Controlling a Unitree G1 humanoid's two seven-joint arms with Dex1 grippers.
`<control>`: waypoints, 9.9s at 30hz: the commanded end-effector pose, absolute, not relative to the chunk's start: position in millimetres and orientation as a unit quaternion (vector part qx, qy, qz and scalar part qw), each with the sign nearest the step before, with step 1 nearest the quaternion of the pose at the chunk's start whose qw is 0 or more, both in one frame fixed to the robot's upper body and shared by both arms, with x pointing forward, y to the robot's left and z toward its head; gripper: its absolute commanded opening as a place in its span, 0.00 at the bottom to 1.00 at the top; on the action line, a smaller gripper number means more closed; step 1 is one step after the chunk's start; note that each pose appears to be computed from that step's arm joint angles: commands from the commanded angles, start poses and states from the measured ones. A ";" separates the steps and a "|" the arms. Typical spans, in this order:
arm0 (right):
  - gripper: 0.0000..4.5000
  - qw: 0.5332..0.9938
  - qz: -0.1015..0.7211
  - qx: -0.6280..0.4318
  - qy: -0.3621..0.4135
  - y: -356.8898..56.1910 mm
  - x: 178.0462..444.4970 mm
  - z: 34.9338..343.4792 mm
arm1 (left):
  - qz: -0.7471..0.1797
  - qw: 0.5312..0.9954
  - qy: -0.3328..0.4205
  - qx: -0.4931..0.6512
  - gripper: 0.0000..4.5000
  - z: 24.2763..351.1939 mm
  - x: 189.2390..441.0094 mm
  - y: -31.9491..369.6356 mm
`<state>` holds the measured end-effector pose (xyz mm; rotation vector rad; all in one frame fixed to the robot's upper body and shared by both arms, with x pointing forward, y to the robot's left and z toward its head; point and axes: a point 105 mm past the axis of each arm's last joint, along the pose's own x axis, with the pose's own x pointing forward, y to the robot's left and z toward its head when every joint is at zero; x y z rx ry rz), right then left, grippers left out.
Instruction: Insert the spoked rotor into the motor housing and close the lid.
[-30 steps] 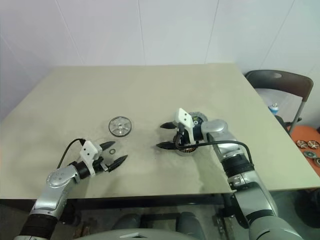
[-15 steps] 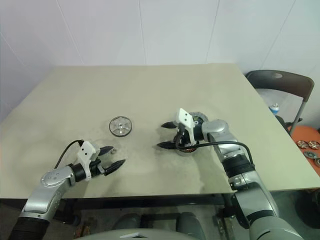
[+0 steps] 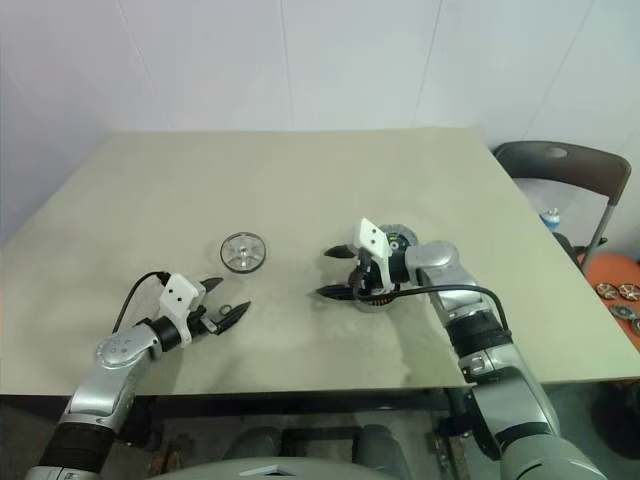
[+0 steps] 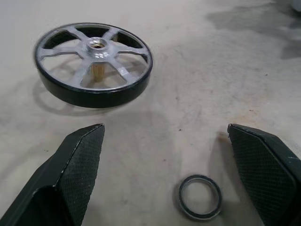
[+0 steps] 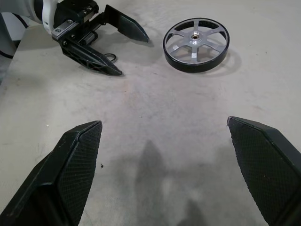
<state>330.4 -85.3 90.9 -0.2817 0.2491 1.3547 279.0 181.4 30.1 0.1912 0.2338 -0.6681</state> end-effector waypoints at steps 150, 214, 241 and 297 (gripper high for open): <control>1.00 0.829 0.527 -0.179 0.056 -160.5 326.7 174.0 | -0.670 0.727 -0.084 0.124 0.17 131.4 354.3 21.1; 1.00 0.875 0.444 -0.166 0.103 -190.2 280.3 135.5 | -0.687 0.717 -0.016 0.115 0.17 97.9 349.8 -33.0; 1.00 0.650 0.594 -0.467 0.082 -145.7 334.9 140.8 | -0.658 0.743 -0.071 0.097 0.17 134.7 342.4 45.9; 0.14 0.485 0.686 -0.528 0.124 -156.7 313.2 93.7 | -0.557 0.822 -0.064 0.101 0.17 131.4 337.6 94.9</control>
